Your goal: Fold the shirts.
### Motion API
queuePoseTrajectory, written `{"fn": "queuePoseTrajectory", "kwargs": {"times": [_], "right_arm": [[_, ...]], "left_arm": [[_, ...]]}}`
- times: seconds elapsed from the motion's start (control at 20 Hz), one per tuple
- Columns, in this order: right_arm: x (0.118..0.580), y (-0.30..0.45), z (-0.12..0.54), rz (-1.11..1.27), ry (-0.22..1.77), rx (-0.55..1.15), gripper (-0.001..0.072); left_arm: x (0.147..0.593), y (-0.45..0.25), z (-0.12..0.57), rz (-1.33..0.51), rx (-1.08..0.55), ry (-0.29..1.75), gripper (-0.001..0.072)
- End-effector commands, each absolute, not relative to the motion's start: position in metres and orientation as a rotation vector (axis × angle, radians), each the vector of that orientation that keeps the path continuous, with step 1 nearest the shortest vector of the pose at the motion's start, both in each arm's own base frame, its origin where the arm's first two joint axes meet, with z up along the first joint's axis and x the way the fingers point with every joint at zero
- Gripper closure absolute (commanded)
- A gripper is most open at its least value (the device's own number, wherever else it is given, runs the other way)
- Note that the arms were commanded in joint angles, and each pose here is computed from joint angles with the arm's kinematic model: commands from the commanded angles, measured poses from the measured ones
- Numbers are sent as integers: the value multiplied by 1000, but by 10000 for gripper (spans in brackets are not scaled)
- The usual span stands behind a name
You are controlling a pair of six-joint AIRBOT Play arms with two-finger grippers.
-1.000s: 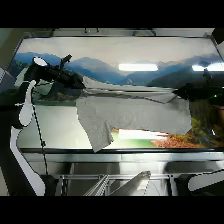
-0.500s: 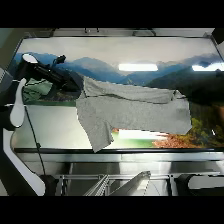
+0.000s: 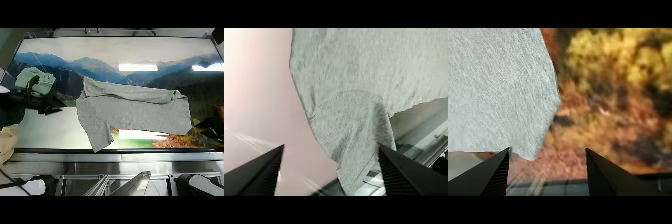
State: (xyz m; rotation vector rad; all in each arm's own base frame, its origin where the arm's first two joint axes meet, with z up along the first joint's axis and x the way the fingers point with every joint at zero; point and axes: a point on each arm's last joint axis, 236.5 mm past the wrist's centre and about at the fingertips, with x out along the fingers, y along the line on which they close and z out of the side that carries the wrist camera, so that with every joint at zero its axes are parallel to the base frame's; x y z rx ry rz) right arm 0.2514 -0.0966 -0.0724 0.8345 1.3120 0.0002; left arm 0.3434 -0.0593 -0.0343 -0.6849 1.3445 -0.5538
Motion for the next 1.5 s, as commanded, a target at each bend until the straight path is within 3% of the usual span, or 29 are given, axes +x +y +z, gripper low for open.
{"fn": "queuePoseTrajectory", "kwargs": {"times": [0.0,0.35,0.45,0.5,0.8,0.85,0.9,1.0,1.1,1.25,1.45], "right_arm": [[262,-84,-88,47,1247,901,258],[271,-44,-123,182,1335,995,282],[283,-28,-115,256,1304,989,591],[290,-23,-110,273,1283,1003,698],[304,-18,-81,306,1198,1001,699],[305,-18,-76,310,1185,992,699],[307,-18,-70,315,1171,985,698],[308,-14,-56,340,1147,980,699],[301,-5,-42,390,1155,984,699],[289,-2,-32,373,1203,1026,699],[262,-32,-35,209,1291,989,699]], "left_arm": [[310,-58,-54,-481,-719,1338,20],[298,-79,-55,-538,-688,1381,22],[303,-91,-61,-543,-649,1379,21],[306,-97,-68,-532,-638,1387,21],[317,-154,-117,-585,-669,1491,43],[315,-162,-122,-609,-667,1524,168],[311,-171,-125,-645,-663,1561,246],[306,-187,-124,-714,-648,1607,353],[300,-194,-112,-792,-626,1620,706],[294,-182,-78,-855,-656,1602,691],[292,-127,-51,-742,-769,1480,690]]}}
